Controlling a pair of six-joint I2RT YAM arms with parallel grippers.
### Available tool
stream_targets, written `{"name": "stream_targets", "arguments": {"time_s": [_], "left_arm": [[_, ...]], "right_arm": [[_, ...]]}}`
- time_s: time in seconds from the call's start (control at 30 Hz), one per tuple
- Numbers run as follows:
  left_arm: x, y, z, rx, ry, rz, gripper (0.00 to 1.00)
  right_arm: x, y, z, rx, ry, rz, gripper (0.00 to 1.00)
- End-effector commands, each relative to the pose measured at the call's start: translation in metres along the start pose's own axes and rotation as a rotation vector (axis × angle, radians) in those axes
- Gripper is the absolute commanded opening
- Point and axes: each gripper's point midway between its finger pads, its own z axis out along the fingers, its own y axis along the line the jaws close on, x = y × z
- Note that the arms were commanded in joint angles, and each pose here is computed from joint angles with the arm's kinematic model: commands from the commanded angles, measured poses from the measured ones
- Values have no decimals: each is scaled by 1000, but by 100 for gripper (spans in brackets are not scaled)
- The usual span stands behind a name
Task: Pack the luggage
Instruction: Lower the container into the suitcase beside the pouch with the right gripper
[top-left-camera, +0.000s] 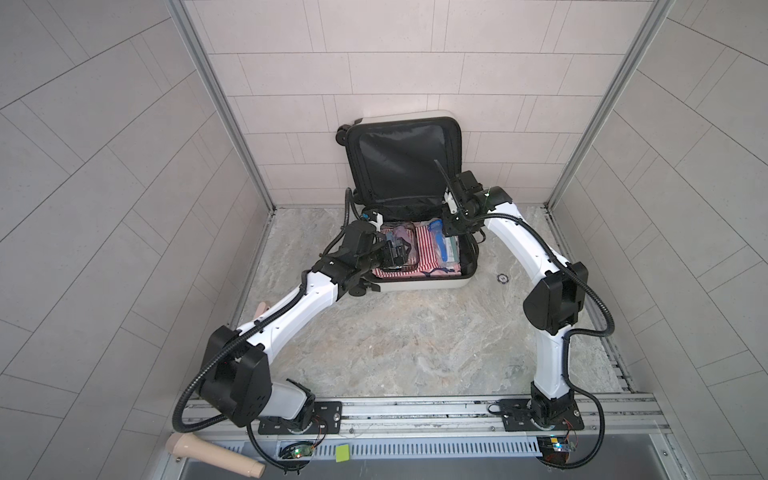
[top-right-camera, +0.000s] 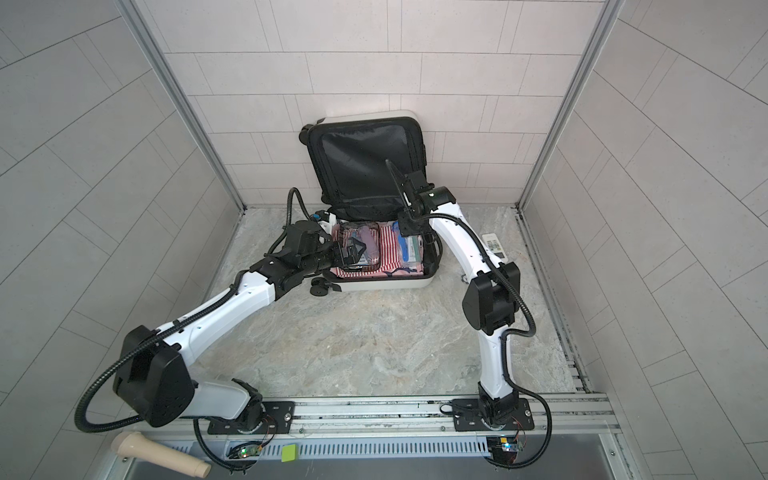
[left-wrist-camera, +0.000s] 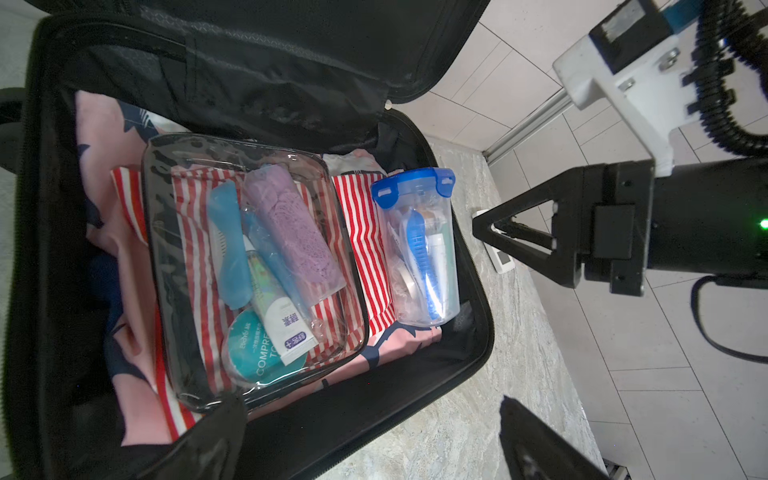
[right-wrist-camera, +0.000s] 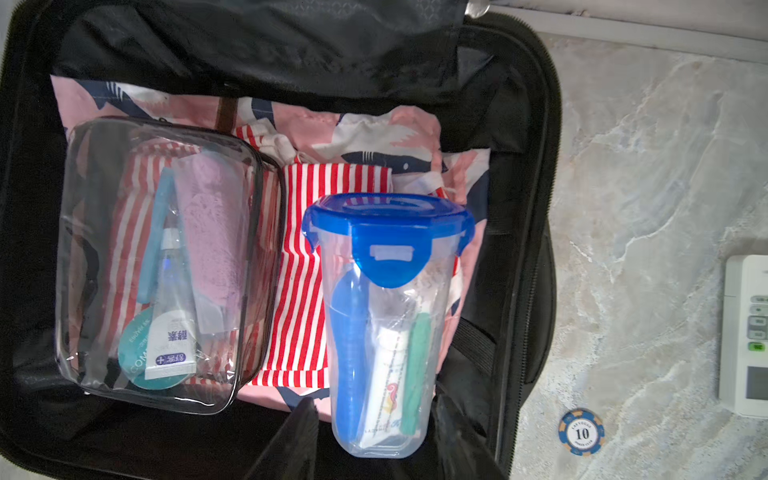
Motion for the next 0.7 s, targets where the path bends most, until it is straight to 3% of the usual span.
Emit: {"name": "stream_targets", "arguments": {"time_s": [0.0, 0.27, 0.67], "left_arm": [[0, 1, -9, 1, -7, -12, 100], [3, 5, -8, -7, -1, -18, 100], [6, 7, -2, -7, 9, -25, 100]], "right_arm": [[-2, -2, 12, 16, 1, 1, 48], [-1, -6, 54, 46, 52, 12, 46], [30, -34, 106, 127, 162, 71, 42]]}}
